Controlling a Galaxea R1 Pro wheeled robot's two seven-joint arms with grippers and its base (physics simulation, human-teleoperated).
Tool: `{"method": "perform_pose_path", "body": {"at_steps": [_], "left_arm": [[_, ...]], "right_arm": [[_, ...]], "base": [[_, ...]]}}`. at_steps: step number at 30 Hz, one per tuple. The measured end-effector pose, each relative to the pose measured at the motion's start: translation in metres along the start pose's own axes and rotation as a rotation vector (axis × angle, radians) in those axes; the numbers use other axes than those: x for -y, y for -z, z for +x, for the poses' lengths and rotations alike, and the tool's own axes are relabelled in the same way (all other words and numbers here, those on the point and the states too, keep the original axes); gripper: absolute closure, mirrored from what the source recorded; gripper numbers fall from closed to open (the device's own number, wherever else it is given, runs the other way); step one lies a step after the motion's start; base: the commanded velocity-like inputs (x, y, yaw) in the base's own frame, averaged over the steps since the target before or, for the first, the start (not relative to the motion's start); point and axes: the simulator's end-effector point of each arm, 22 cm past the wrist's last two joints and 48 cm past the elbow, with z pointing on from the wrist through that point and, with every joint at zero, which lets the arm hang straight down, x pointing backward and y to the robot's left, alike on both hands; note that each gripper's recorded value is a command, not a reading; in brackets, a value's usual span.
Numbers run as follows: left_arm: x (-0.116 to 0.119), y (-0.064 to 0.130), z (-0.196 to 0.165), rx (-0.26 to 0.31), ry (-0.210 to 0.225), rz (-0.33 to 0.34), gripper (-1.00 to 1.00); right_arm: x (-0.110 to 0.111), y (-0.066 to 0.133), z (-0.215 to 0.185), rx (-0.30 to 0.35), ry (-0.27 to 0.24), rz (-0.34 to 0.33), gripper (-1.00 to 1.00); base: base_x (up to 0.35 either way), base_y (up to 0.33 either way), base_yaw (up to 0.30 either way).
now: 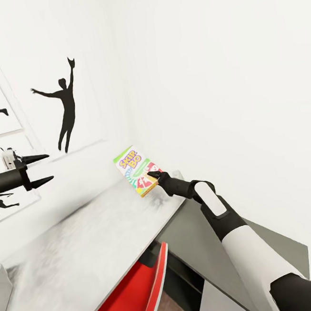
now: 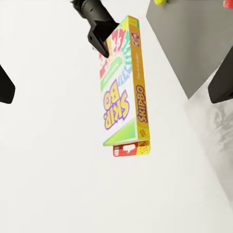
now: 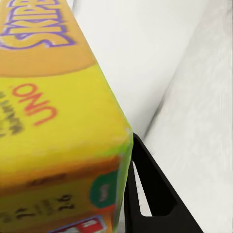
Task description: Put all the toys in the child's room - the three board games (two on the bed and one on the table), the two jigsaw puzzles on the table, and the tennis ball on the table - inside the toy box on the table in the child's room.
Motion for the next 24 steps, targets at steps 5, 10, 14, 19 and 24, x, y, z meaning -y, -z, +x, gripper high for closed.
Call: {"method": "perform_pose_path", "body": {"at_steps": [5,10,14,19,24], "left_arm": [[0.001,0.001,0.001,0.001,-0.005,-0.002,-1.0],[0.004,0.003,0.001,0.002,-0.008,-0.001,-1.0],[0.004,0.003,0.002,-0.001,-0.011,-0.004,-1.0],[0.007,0.004,0.003,-0.002,-0.015,-0.003,-1.0],[0.007,0.004,0.004,-0.003,-0.016,-0.004,-1.0]], "right_arm": [[-0.002,0.002,-0.002,0.005,0.0,-0.002,1.0],[-0.005,0.003,-0.003,0.008,0.002,-0.005,1.0],[-0.006,0.004,-0.003,0.009,0.005,-0.005,1.0],[-0.01,0.005,-0.004,0.011,0.006,-0.009,1.0],[-0.011,0.005,-0.003,0.011,0.007,-0.011,1.0]], "base": [[-0.001,0.0,0.219],[-0.091,0.0,0.224],[-0.217,0.0,0.225],[-0.094,0.0,0.217],[-0.009,0.061,0.046]]}}
